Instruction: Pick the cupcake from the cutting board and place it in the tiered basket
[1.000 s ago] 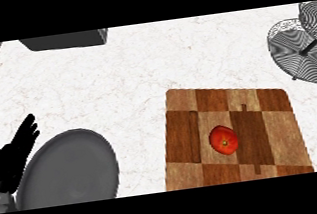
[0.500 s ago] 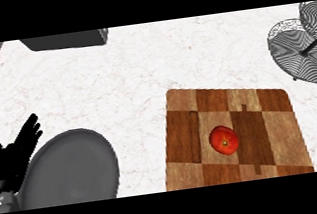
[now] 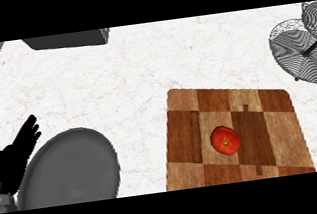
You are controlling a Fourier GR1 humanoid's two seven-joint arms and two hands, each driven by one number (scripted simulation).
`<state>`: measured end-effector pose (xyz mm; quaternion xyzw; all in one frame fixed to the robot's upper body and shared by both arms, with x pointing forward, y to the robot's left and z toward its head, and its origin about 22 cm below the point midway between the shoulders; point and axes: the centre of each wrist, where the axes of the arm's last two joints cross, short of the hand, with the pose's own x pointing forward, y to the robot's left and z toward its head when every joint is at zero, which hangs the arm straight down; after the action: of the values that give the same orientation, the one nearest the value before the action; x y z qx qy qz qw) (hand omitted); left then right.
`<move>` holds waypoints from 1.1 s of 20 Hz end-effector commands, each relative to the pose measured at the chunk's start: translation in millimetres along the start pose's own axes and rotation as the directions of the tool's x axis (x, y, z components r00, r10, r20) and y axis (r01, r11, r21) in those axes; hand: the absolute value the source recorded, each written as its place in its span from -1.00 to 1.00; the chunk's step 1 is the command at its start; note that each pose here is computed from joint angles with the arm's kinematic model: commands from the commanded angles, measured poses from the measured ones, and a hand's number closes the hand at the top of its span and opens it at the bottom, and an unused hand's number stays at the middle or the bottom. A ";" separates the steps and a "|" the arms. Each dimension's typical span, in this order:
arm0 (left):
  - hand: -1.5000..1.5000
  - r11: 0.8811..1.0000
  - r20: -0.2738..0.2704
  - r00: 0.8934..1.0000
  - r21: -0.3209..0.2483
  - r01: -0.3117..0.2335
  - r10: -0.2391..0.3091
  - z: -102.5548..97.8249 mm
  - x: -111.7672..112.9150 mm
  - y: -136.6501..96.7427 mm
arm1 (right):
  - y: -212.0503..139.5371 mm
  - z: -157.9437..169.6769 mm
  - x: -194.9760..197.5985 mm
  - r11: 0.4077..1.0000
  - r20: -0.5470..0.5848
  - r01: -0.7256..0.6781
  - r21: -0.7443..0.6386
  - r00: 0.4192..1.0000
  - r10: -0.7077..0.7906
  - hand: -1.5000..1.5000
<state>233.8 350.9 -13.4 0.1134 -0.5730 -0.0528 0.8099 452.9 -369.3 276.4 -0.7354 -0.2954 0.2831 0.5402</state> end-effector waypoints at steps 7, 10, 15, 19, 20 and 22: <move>0.00 1.000 0.001 1.000 0.004 -0.012 0.012 11.9 -4.8 3.3 | 26.2 -3.5 -23.0 0.956 -0.303 0.106 0.273 0.953 -0.019 -1.00; 0.00 1.000 -0.006 1.000 0.005 -0.021 0.021 -7.5 2.2 -5.2 | 17.0 -2.1 -13.4 0.964 -0.271 0.166 0.209 0.957 -0.106 -1.00; 0.00 1.000 -0.008 1.000 0.009 -0.013 0.013 3.7 -4.1 -7.1 | 3.3 -11.5 -40.6 0.957 -0.255 0.290 0.007 0.926 -0.279 -1.00; 0.00 1.000 -0.007 1.000 0.020 0.006 -0.006 6.7 5.4 2.5 | -40.4 -15.3 -40.6 0.902 -0.310 0.410 -0.138 0.847 -0.432 -1.00; 0.00 0.999 -0.020 1.000 0.030 -0.015 0.015 9.2 7.6 -2.3 | -45.0 -15.6 -41.0 0.890 -0.345 0.435 -0.137 0.821 -0.454 -1.00; 0.00 0.999 -0.022 1.000 0.038 -0.020 0.021 10.2 -7.4 -1.1 | -61.5 -21.0 -62.1 0.855 -0.403 0.494 -0.161 0.758 -0.514 -1.00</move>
<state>226.2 346.8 -13.8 0.1207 -0.5681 -0.0413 0.8130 433.7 -399.0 315.8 -0.6987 -0.3478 0.0270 0.6246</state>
